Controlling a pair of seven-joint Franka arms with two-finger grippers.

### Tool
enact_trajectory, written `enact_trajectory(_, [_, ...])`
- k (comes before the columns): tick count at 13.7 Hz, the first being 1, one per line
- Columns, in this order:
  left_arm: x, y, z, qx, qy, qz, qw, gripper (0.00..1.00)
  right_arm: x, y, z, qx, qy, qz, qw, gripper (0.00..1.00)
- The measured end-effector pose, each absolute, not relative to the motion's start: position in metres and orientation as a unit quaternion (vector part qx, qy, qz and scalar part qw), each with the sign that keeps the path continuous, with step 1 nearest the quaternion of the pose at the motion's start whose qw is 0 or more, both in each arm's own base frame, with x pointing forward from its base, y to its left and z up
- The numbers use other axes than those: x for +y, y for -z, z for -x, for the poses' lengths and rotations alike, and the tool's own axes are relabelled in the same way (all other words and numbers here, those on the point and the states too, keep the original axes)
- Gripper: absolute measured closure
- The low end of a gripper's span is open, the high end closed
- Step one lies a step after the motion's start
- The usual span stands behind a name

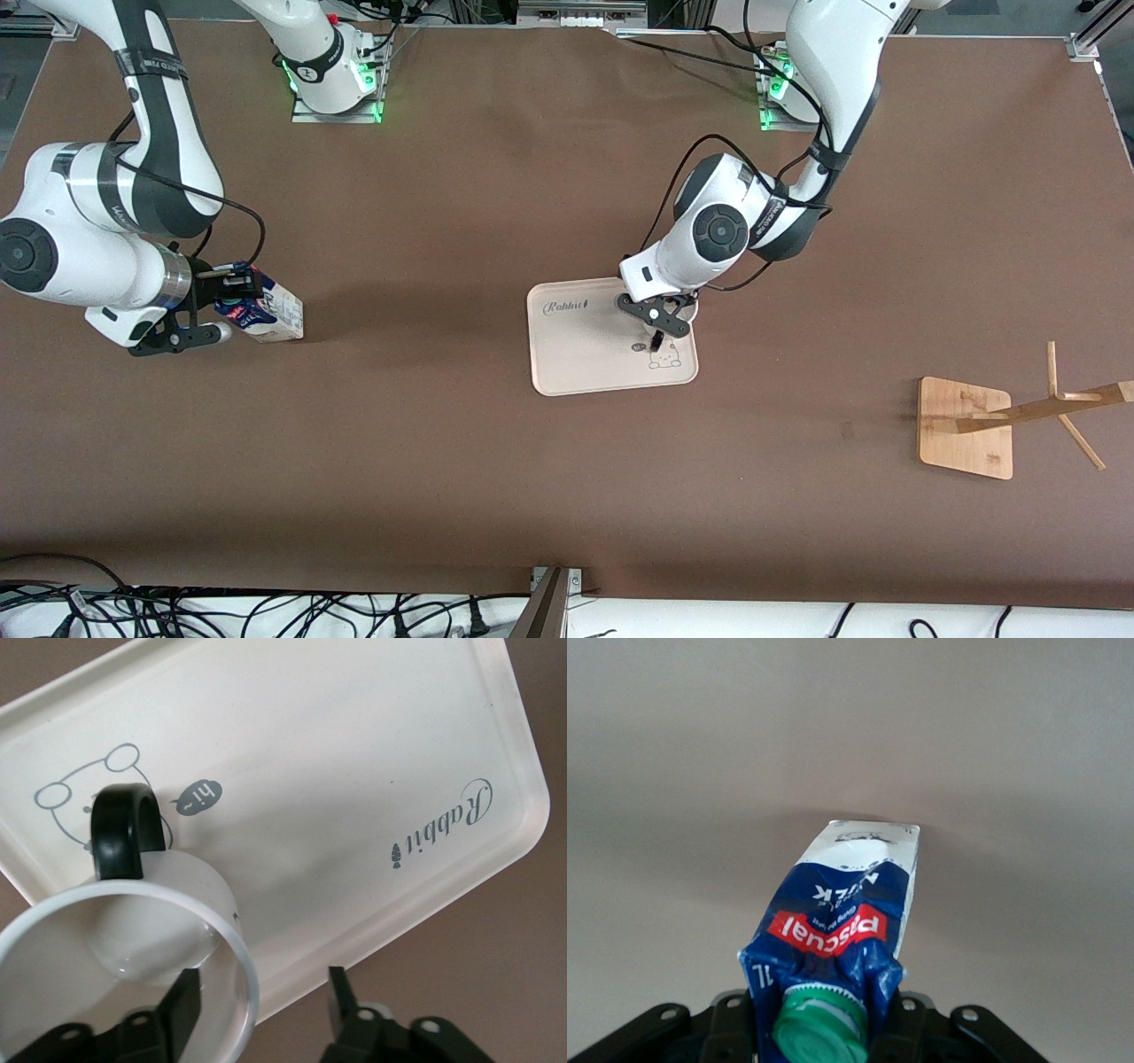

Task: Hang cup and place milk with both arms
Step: 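Grasp the white mug rim with the left gripper and lift it, then set the carton down with the right gripper while the left gripper carries the mug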

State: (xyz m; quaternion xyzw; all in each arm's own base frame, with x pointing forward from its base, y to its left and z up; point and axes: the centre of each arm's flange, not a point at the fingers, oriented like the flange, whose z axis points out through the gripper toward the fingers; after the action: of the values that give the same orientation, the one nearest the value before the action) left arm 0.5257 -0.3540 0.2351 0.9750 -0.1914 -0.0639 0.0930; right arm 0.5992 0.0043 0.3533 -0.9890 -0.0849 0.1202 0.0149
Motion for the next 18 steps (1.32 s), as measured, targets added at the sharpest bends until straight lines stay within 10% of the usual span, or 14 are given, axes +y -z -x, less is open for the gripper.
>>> enact_trajectory(5, [-0.35,-0.24,-0.531,-0.192,0.056,-0.976,0.09,0.89,-0.028,-0.336,-0.591,-0.077,-0.122,0.989,0.02,0.52])
enact_trajectory(8, [-0.334,-0.265,-0.545,-0.18,0.042,-0.979,0.091,0.93,-0.035,-0.333,-0.59,-0.076,-0.12,0.99,0.022,0.5])
enact_trajectory(13, [-0.261,-0.347,-0.575,-0.13,0.03,-0.987,0.095,0.93,-0.038,-0.332,-0.588,-0.065,-0.121,0.99,0.037,0.04])
enact_trajectory(18, [-0.135,-0.445,-0.614,-0.041,-0.023,-0.995,0.092,0.93,-0.043,-0.356,-0.593,-0.062,-0.106,0.992,0.037,0.0])
